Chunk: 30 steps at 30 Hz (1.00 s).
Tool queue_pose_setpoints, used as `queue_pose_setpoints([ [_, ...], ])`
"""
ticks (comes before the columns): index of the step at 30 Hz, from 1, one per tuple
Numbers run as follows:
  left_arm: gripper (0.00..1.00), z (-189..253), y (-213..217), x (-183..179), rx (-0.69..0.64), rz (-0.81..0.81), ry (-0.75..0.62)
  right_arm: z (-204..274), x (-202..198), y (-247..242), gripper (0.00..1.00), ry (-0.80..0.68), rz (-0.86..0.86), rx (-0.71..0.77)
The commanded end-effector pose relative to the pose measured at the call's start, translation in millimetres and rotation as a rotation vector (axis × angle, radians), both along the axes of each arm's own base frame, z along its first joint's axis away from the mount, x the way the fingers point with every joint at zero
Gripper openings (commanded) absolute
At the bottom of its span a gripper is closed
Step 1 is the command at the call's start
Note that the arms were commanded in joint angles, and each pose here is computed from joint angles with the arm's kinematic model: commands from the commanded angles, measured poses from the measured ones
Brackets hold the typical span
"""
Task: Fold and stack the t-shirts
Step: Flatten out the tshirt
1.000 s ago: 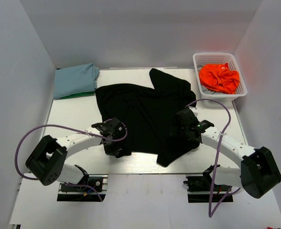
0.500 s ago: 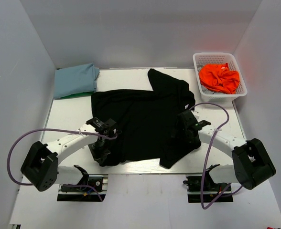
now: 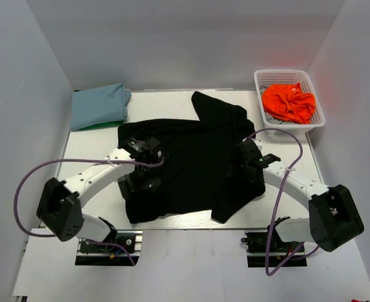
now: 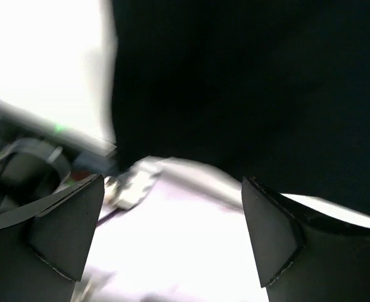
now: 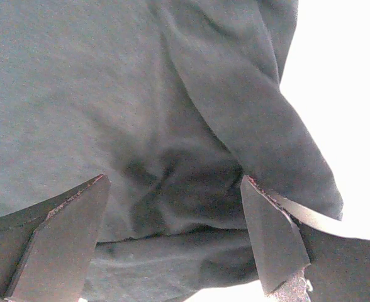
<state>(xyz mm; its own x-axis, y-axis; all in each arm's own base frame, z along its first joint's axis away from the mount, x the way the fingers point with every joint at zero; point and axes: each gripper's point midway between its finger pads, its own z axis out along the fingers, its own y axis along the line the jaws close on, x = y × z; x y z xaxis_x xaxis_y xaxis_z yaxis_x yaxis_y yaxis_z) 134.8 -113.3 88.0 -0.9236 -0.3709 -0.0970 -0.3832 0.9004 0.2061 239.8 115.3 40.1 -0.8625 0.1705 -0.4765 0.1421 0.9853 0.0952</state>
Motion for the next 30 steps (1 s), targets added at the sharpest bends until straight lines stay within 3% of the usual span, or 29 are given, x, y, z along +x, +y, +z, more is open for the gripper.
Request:
queue_pose_setpoints([
  [1, 1.0, 55, -11, 70, -0.066, -0.029, -0.368, 29, 25, 7, 0.9, -0.1, 0.042, 0.004],
  [5, 1.0, 79, -40, 138, -0.151, -0.133, -0.648, 35, 51, 22, 0.9, -0.149, 0.084, 0.019],
  [6, 1.0, 68, -47, 149, -0.132, -0.184, -0.639, 35, 58, 25, 0.9, -0.154, 0.091, 0.012],
  [13, 1.0, 6, -36, 217, -0.015, -0.122, -0.513, 30, 104, 38, 0.9, -0.168, 0.072, -0.025],
  [22, 1.0, -72, -18, 253, -0.09, -0.117, -0.387, -14, 130, 28, 0.9, 0.004, -0.016, -0.007],
  [26, 1.0, -89, -25, 278, -0.145, -0.143, -0.397, -22, 150, 20, 0.9, 0.02, -0.055, -0.012],
  [30, 1.0, -88, -45, 333, -0.223, -0.204, -0.481, -17, 199, 20, 0.9, -0.011, -0.051, -0.003],
])
